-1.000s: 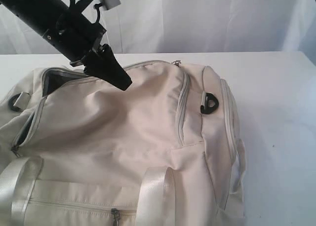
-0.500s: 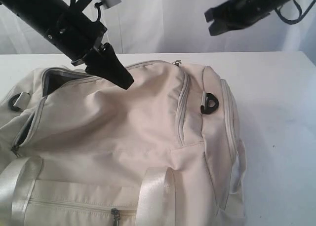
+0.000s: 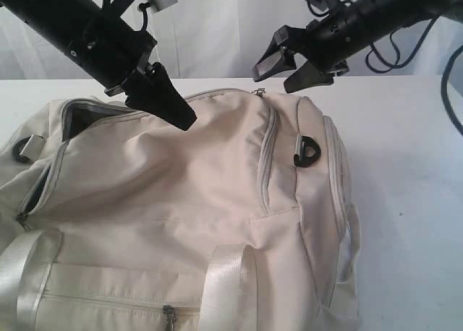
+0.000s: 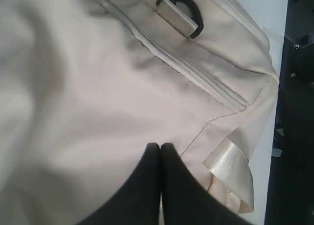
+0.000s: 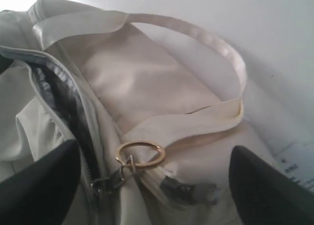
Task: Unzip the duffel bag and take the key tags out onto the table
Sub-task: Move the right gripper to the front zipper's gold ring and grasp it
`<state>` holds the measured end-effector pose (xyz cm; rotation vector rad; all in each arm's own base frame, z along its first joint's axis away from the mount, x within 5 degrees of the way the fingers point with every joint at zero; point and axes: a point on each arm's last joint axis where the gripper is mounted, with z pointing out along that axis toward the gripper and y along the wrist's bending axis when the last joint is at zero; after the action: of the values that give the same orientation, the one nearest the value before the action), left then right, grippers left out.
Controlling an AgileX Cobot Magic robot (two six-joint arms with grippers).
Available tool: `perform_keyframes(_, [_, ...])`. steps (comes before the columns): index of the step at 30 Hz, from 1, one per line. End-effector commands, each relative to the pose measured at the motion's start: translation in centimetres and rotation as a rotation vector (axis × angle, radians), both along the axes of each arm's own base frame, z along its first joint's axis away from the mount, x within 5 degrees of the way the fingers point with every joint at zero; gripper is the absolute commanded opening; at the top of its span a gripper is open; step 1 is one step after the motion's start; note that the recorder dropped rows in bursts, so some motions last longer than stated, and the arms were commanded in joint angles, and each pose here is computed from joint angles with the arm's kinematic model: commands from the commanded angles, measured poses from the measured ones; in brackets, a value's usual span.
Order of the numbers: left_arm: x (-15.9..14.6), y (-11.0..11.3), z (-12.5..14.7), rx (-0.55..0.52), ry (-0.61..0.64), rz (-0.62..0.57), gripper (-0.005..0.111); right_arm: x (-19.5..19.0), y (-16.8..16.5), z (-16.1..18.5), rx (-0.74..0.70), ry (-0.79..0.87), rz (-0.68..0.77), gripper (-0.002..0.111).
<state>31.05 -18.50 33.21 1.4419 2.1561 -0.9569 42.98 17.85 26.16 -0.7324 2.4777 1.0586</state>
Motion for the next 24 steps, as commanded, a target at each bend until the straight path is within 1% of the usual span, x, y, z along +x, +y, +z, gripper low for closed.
perform_keyframes(1, [-0.8,0.1,0.2,-0.012,0.060,-0.048,0.000,-0.3,1.5,-1.1,0.037,0.059,0.040,0.077])
perform_keyframes(4, [-0.8,0.1,0.2,-0.013,0.057,-0.048,0.000,-0.6,2.5,-1.4,0.081,0.090,0.058,0.074])
perform_keyframes(7, [-0.8,0.1,0.2,-0.013,0.057,-0.048,0.000,-0.6,2.7,-1.2,0.105,0.080,0.071,0.065])
perform_keyframes(16, [-0.8,0.1,0.2,-0.013,0.056,-0.049,0.000,-0.7,2.8,-0.5,0.122,0.071,0.081,0.032])
perform_keyframes(24, [-0.8,0.1,0.2,-0.013,0.056,-0.049,0.000,-0.7,2.7,0.5,0.125,0.034,0.094,0.008])
